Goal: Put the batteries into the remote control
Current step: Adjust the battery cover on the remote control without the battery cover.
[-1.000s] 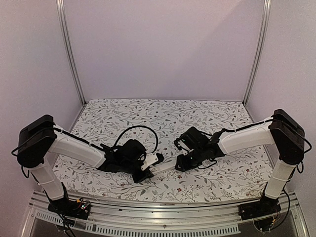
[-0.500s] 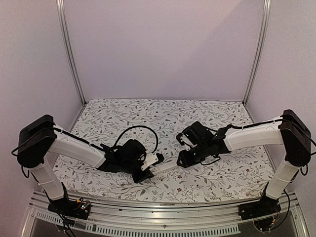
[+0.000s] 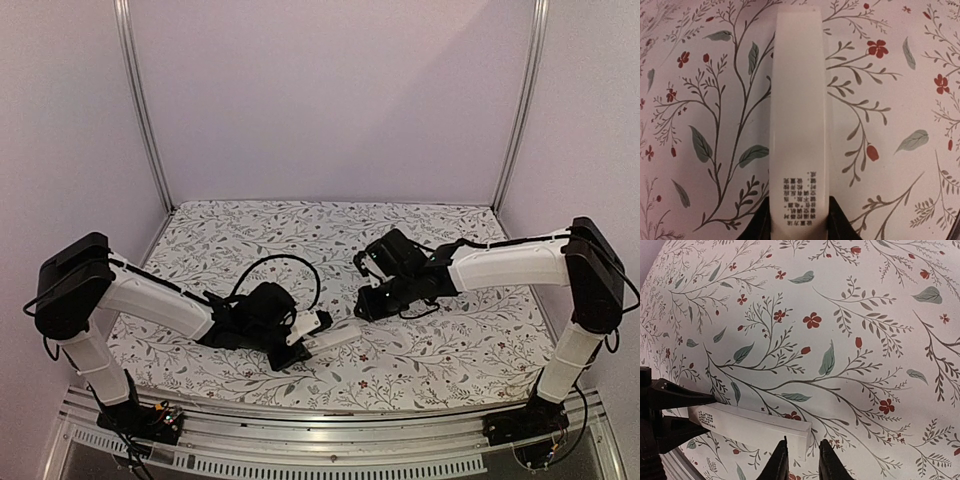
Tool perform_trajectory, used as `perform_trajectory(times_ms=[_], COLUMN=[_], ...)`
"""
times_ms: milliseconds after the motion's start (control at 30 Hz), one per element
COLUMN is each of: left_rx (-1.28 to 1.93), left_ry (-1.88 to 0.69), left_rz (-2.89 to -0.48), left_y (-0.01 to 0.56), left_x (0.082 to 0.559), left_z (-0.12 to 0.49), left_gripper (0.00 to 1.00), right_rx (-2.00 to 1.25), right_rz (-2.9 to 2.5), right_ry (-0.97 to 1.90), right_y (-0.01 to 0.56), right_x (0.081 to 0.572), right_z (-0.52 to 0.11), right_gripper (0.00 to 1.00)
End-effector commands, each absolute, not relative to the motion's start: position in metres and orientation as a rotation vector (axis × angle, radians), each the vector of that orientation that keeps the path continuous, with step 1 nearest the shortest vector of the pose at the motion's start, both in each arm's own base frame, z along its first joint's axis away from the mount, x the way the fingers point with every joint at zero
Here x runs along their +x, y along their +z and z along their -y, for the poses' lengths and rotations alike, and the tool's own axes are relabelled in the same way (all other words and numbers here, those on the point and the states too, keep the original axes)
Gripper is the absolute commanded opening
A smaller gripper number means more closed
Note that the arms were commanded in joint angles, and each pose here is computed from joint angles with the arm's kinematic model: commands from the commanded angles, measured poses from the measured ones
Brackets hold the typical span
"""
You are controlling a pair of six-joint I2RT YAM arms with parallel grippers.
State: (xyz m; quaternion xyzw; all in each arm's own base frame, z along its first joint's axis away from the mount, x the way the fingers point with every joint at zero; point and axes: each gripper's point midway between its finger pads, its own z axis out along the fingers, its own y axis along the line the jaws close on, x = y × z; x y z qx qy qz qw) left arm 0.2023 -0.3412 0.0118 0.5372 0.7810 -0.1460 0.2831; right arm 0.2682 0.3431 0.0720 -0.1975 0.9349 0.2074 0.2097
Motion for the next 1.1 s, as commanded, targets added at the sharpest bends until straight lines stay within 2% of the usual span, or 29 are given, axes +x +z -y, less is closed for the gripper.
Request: perform_trajectory(times_ms=[0, 333, 467, 667, 900, 1000, 1067], left_rx=[1.485, 1.495, 1.494, 1.497, 1.498, 1.501, 1.5], left_ry=[-0.392, -0.397, -0.395, -0.392, -0.396, -0.396, -0.398], left_rz=[-2.096, -2.098, -2.098, -2.102, -2.102, -2.102, -2.102], left_y=[0.006, 0.005, 0.005, 0.003, 0.004, 0.003, 0.003], left_x=[0.193, 0.191, 0.192, 0.192, 0.192, 0.191, 0.191], left_z=[0.342, 0.342, 0.342, 0.342, 0.342, 0.342, 0.343], left_gripper=[0.01, 0.01, 0.01, 0.01, 0.01, 0.01, 0.01], right_rx=[-0.578, -0.582, -0.559, -0.558, -0.536, -0.502, -0.479], right_rz=[-2.641, -2.787, -2.804, -2.761, -2.643, -2.614, -2.617], right_ry=[0.602, 0.585, 0.55, 0.559, 0.497, 0.443, 0.401], right_y=[0.054, -0.003, -0.008, 0.011, 0.059, 0.071, 0.072], right_x=[0.265, 0.237, 0.233, 0.239, 0.267, 0.275, 0.276], right_z=[-0.35, -0.337, -0.328, -0.331, -0.337, -0.329, -0.321], right_gripper=[0.19, 0.18, 0.17, 0.19, 0.38, 0.39, 0.33])
